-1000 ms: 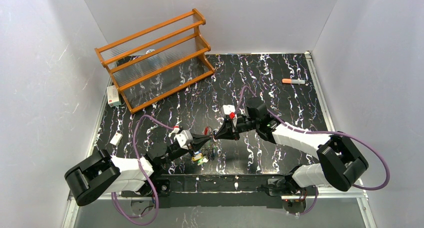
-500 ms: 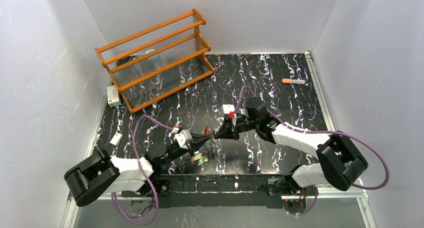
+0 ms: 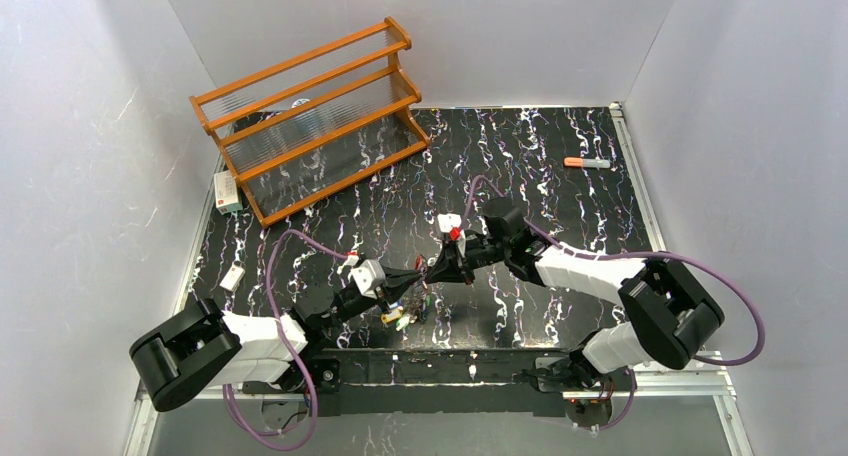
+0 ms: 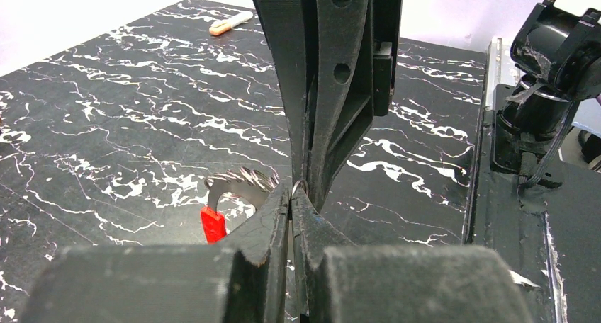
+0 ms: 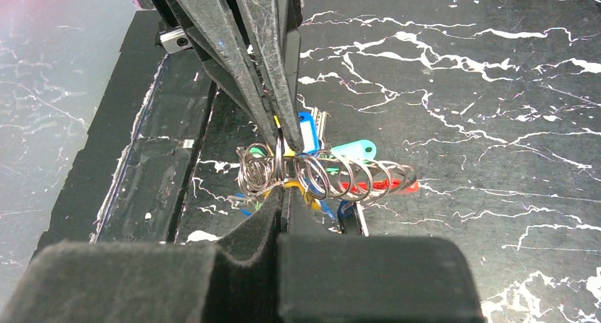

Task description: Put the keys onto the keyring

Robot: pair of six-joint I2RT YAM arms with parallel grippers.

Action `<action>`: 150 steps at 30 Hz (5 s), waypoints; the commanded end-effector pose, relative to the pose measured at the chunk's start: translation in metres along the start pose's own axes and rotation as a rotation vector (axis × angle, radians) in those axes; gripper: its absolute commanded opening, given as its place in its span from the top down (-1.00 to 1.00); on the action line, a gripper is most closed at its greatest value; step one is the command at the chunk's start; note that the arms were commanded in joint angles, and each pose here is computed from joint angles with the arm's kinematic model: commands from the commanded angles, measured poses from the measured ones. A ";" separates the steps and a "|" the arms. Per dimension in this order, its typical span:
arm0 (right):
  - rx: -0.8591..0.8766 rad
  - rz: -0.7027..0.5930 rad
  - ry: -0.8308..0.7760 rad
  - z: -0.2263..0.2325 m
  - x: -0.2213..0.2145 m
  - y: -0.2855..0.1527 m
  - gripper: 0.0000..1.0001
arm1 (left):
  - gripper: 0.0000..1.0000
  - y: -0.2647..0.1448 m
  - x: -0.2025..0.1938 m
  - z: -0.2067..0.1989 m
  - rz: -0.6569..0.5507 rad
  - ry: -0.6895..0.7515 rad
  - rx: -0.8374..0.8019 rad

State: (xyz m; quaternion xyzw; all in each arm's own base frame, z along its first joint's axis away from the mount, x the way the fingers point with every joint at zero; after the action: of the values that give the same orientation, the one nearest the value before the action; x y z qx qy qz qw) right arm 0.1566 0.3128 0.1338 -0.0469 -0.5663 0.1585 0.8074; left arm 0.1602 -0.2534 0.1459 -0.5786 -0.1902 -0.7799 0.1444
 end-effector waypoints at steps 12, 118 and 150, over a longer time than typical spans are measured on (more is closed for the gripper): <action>-0.033 -0.045 -0.019 -0.008 0.021 0.012 0.97 | 1.00 0.002 0.021 0.003 -0.098 0.018 0.010; -0.202 0.366 -0.027 -0.010 -0.027 0.022 0.97 | 0.27 -0.002 -0.057 -0.029 0.277 0.164 -0.276; -0.183 -0.034 -0.104 0.004 0.017 -0.006 0.08 | 1.00 0.004 -0.012 -0.010 0.045 0.030 -0.074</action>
State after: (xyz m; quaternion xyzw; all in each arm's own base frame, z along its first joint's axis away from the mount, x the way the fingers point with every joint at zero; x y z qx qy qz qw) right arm 0.1530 0.3045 0.1107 -0.1830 -0.5857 0.1608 0.7731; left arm 0.1511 -0.2620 0.0899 -0.5861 -0.0478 -0.7885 0.1799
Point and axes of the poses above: each gripper's point midway between its finger pads, its own y axis out along the fingers, its own z axis along the line the jaws close on, x = y × z, the point moved 2 cm from there along -y, back along the fingers, and after that the axes turned 15 degrees about y, right-handed, at the moved point
